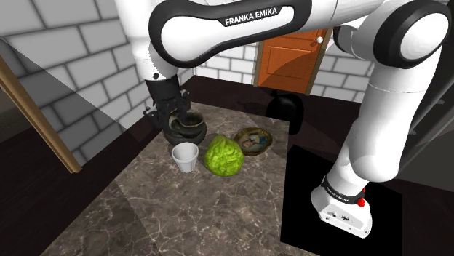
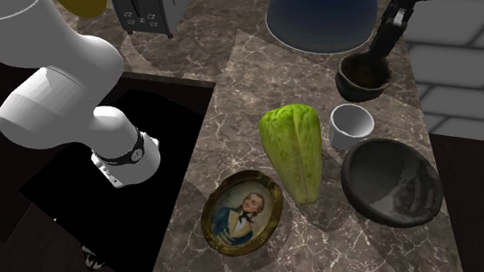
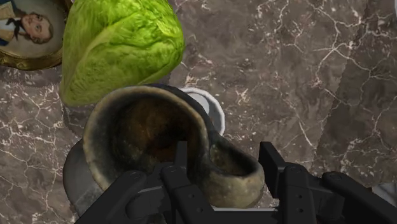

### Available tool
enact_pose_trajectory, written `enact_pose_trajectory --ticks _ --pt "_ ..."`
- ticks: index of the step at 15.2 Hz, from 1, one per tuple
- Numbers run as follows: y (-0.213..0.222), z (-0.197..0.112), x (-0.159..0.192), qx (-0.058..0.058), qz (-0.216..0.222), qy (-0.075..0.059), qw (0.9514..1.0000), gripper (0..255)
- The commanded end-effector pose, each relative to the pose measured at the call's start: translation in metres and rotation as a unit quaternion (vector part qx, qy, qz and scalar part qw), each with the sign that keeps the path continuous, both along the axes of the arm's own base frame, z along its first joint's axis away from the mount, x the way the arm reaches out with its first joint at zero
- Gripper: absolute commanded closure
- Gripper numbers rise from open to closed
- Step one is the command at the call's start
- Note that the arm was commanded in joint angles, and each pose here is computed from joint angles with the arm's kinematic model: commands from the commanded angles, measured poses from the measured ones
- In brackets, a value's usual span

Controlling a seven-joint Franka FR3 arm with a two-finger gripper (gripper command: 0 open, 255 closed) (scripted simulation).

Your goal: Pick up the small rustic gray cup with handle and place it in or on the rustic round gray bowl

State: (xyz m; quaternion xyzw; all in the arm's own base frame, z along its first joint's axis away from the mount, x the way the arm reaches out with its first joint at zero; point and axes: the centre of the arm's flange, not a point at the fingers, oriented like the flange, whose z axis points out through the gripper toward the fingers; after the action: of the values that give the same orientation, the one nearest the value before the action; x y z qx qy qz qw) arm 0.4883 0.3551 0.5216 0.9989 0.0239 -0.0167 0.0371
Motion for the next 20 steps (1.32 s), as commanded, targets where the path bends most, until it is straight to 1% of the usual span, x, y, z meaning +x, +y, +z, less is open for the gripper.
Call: enact_pose_trajectory --ticks 1,11,20 --pt "-0.018 0.002 0.022 0.0 0.001 0.0 1.0 255" --pt "-0.094 0.011 0.135 0.0 0.001 0.0 1.0 255" --pt "-0.094 -0.036 0.135 0.0 0.001 0.0 1.0 255"
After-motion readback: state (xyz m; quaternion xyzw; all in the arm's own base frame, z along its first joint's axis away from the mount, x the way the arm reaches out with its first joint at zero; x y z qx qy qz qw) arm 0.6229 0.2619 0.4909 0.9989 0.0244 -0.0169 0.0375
